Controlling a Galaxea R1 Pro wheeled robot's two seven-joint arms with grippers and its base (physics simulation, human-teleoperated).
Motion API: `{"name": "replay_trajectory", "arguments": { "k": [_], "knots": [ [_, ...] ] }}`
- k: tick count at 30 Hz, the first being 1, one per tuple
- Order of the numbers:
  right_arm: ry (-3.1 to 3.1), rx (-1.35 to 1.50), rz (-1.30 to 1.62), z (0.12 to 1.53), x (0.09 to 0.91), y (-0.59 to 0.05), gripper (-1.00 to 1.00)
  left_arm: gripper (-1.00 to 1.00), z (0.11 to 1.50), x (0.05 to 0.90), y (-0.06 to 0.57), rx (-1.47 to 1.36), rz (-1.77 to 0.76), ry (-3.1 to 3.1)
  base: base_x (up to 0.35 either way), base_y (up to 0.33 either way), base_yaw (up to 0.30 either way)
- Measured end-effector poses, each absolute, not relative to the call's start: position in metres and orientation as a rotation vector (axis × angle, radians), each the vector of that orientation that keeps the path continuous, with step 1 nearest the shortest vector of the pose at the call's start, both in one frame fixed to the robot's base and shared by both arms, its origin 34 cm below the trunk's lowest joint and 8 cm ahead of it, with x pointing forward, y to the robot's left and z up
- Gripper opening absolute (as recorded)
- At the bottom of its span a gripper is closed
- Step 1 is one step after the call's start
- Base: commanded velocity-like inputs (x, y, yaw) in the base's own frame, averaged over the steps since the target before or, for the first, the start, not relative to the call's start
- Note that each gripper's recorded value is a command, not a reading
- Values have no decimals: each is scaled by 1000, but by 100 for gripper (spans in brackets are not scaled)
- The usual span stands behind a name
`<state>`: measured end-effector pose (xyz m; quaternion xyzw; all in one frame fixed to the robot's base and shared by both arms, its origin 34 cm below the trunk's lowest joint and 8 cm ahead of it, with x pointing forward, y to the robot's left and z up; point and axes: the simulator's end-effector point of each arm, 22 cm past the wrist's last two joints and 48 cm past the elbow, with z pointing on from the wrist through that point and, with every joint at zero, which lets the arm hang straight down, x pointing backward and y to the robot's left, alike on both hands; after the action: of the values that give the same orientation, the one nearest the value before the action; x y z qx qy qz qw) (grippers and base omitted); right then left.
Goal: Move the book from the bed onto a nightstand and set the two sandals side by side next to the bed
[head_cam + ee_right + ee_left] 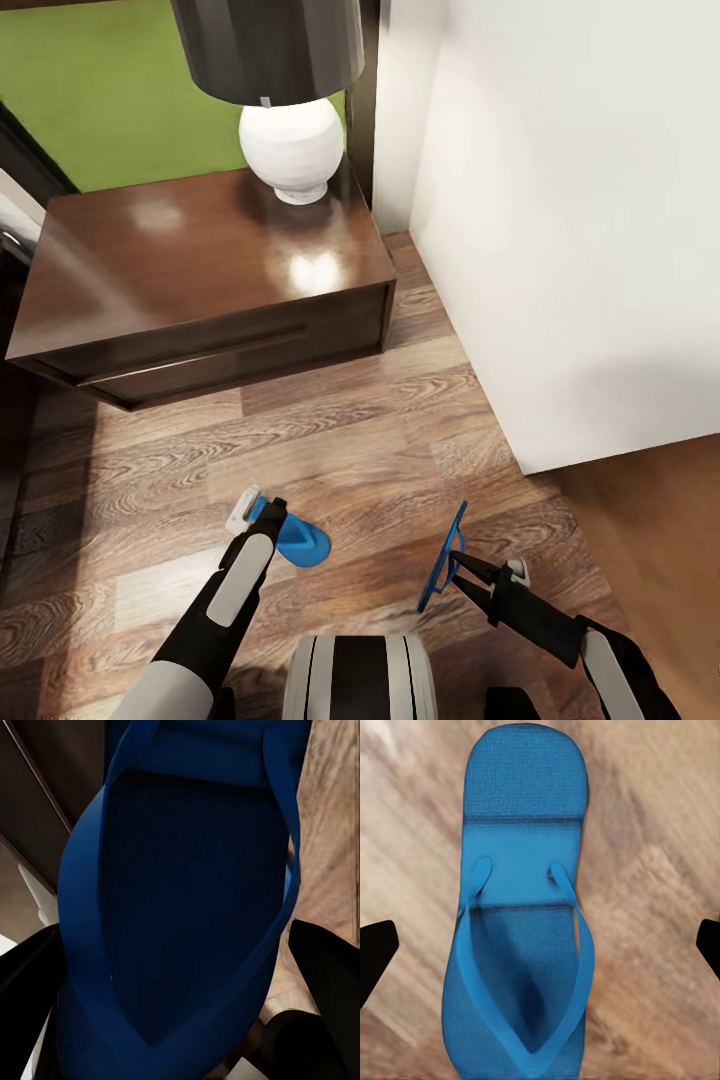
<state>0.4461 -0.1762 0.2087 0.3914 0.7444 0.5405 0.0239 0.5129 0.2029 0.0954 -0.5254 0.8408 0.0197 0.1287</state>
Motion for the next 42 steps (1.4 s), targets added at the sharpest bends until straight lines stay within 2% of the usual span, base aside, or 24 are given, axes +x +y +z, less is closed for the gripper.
{"name": "replay_trajectory", "arguments": {
  "k": [17,42],
  "knots": [
    [2303,1211,1673,209,446,-176,-100,100,96,514,203,-1527,55,2442,-7,-7,0],
    [2303,1210,1673,209,446,-176,-100,100,97,515,203,-1526,52,2441,0,-81,0]
  ]
}}
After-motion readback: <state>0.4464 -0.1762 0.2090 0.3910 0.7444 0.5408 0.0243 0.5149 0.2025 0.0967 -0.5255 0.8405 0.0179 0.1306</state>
